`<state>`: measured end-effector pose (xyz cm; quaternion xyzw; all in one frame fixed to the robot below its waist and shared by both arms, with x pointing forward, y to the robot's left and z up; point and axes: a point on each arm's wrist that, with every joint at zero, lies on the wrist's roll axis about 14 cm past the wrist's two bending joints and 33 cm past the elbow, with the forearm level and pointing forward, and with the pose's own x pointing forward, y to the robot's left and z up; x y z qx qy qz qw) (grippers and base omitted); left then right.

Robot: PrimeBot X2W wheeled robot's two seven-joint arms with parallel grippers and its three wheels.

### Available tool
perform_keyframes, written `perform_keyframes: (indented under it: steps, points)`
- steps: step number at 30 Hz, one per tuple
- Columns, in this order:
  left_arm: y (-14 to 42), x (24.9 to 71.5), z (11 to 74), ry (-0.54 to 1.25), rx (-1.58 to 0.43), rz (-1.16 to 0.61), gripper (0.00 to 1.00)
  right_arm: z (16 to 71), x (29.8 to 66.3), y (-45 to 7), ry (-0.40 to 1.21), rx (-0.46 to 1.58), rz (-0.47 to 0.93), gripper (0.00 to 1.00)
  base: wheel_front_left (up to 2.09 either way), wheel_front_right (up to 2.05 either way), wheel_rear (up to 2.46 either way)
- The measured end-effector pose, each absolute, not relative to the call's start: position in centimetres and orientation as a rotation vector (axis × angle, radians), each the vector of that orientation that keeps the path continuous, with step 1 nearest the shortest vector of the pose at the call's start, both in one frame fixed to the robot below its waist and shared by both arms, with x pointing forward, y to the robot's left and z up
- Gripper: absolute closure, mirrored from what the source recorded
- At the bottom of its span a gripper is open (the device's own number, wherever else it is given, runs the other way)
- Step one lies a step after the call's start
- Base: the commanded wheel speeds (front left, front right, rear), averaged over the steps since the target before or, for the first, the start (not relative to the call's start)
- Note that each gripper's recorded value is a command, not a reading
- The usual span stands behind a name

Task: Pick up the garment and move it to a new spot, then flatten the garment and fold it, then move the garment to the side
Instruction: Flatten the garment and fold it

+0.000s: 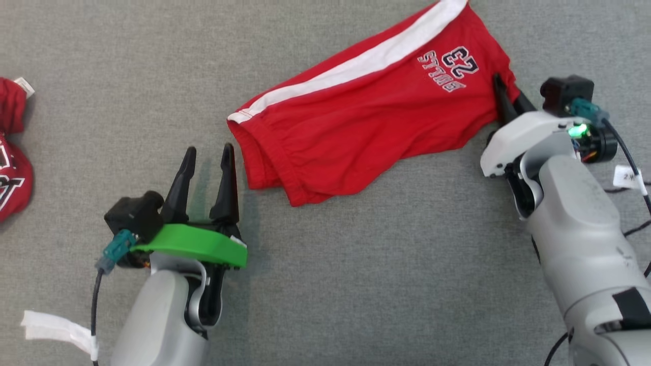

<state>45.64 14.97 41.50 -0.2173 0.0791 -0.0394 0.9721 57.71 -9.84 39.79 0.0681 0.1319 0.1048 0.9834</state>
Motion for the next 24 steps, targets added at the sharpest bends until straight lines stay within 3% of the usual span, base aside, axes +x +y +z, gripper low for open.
perform_keyframes:
  steps: [17,24]
  points:
    - [14.5,40.2,41.8,0.19,-0.418,-0.078,0.0,41.6,46.3,-18.3,0.196,0.299,-0.031,1.0,0.0,0.0,0.0]
    - [13.0,39.5,42.7,0.175,-0.415,-0.124,0.0,45.3,45.3,-20.0,0.085,0.279,-0.046,1.0,0.0,0.0,0.0]
